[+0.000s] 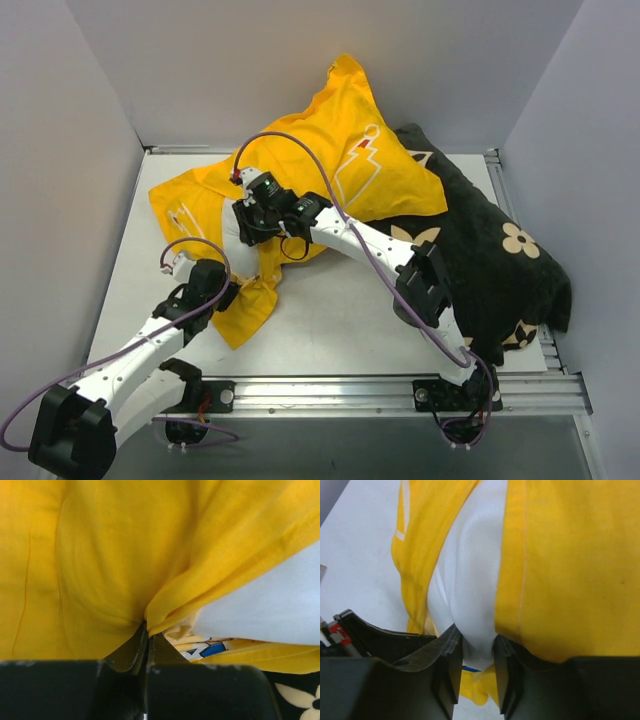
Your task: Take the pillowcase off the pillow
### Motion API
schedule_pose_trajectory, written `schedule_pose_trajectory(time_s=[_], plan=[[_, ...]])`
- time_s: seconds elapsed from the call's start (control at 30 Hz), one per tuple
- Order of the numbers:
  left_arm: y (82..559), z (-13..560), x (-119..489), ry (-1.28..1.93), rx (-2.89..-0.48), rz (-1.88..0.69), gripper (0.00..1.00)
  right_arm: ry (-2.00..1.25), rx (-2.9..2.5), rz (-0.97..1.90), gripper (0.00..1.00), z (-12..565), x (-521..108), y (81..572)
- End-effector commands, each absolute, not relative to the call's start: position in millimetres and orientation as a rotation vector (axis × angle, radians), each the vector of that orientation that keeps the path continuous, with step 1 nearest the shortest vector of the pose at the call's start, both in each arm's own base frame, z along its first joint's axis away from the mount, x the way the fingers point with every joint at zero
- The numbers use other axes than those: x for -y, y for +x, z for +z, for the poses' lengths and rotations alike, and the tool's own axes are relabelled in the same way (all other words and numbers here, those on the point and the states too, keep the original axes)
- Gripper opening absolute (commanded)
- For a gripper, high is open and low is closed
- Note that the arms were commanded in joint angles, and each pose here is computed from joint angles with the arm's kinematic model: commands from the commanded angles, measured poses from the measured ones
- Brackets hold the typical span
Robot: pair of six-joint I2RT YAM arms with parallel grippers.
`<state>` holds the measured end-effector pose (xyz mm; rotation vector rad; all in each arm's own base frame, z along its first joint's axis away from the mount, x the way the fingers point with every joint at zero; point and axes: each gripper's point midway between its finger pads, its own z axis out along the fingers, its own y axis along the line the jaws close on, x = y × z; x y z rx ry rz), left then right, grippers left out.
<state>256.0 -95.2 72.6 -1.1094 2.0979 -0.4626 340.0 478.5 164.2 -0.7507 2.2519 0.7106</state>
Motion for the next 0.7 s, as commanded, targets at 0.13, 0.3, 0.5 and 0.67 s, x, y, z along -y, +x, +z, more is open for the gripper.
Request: schedule_pose_trajectory(time_s=[0.13,0.3,0.5,0.67], plan=[[212,29,81,-1.027,-2.236,-0.370,0.00,-0.818,-1.991,0.629,0.57,232,-485,327],[214,34,83,-1.010,-2.211,-0.409,0.00,-0.839,-2.047,0.572,0.68,207,-482,317],[217,39,87,-1.000,-2.197,-0.439,0.00,-0.895,-2.100,0.563,0.72,173,-489,294],[220,44,88,-0.990,-2.190,-0.450,0.00,-0.889,-2.174,0.494,0.81,139,-484,291]])
